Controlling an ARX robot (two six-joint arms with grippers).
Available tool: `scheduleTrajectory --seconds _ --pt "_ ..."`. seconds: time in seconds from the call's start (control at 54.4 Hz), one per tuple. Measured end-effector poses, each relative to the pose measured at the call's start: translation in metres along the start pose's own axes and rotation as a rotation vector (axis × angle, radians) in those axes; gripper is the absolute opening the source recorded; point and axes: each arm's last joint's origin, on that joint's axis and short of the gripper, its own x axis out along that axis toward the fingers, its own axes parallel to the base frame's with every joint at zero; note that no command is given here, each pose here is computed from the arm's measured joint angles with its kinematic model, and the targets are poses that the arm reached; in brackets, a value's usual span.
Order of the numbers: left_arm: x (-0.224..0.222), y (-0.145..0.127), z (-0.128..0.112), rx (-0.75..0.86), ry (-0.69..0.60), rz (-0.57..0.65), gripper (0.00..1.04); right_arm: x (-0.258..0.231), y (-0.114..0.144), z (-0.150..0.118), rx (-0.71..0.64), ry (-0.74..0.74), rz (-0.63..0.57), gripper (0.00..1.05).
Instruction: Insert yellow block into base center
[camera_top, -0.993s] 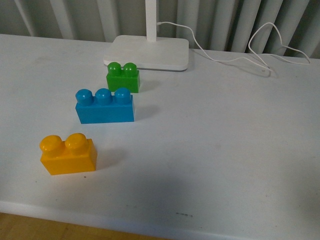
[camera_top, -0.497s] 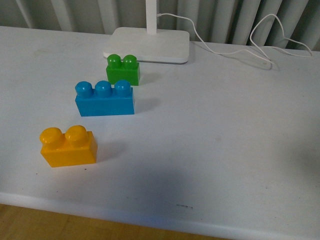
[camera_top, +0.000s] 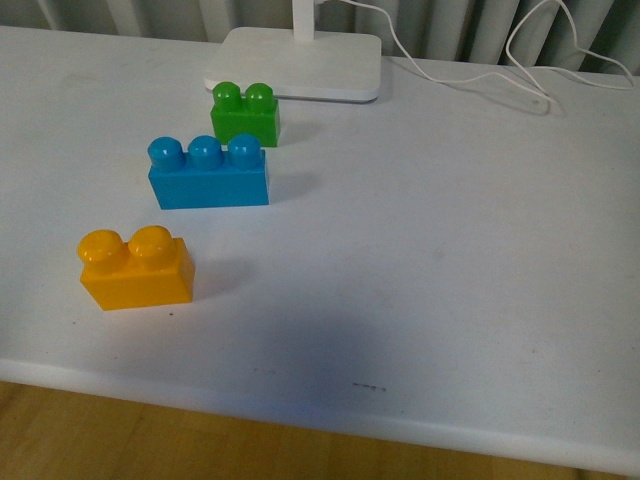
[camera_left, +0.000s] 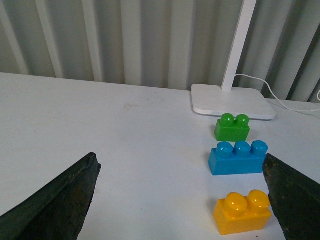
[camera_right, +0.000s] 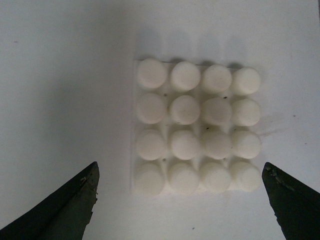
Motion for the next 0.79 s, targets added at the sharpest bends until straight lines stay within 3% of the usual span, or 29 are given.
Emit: scheduleTrajectory --seconds 0.423,0.791 --pt "0.0 0.0 0.0 0.0 0.0 0.0 0.98 0.052 -0.021 0.0 0.006 0.12 -0.077 0.95" --pt "0.0 0.0 0.0 0.0 0.0 0.0 0.98 0.073 -0.025 -0.004 0.112 0.169 0.008 0.95"
